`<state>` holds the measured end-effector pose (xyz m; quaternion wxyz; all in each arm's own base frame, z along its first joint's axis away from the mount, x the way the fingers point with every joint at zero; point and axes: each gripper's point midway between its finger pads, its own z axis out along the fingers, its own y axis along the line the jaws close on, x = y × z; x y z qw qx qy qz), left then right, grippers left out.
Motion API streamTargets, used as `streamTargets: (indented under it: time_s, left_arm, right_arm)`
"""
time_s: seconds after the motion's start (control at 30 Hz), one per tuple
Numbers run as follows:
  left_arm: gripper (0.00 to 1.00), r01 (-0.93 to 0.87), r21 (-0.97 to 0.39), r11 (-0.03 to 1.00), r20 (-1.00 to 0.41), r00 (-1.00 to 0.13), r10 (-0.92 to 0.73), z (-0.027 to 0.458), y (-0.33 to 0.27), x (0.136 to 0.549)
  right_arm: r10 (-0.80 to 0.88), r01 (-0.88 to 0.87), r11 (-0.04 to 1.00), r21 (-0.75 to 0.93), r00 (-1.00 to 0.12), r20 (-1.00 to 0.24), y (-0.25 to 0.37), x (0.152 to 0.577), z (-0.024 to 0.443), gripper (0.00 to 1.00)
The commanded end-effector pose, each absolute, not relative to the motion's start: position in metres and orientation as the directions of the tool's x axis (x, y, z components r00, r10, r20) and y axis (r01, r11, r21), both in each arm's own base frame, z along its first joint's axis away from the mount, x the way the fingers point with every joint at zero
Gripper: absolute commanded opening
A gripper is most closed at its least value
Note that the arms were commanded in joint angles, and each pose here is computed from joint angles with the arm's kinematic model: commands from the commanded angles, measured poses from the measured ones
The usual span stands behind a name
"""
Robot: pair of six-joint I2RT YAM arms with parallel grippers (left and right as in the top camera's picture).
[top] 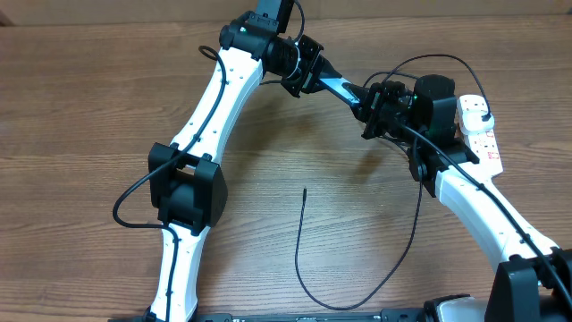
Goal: Plug charger to phone and switch on socket
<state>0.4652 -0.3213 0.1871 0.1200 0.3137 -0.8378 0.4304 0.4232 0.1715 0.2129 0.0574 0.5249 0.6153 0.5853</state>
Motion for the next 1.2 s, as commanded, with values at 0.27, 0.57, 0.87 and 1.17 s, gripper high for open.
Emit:
streamTargets:
  time_s: [0.27, 0.57, 0.87, 1.17]
  left_arm:
    - [0.22, -0.560, -0.680, 0.472, 0.403, -0.825, -0.397, 0.191, -0.332, 0.462]
    - [0.22, -0.512, -0.715, 0.476, 0.350, -0.852, -0.389, 0.194, -0.333, 0.470]
    - [0.23, -0.503, -0.724, 0.472, 0.342, -0.856, -0.388, 0.195, -0.334, 0.472]
    - [0.22, -0.505, -0.724, 0.470, 0.343, -0.855, -0.389, 0.195, -0.334, 0.472]
  right_arm:
    - [0.677, 0.486, -0.233, 0.842, -0.541, 0.500, 0.181, 0.426, 0.248, 0.04]
    - [0.634, 0.520, -0.297, 0.801, -0.520, 0.572, 0.184, 0.425, 0.255, 0.04]
    - [0.573, 0.589, -0.365, 0.721, -0.468, 0.672, 0.187, 0.422, 0.257, 0.04]
    - [0.554, 0.606, -0.367, 0.706, -0.467, 0.689, 0.190, 0.419, 0.257, 0.04]
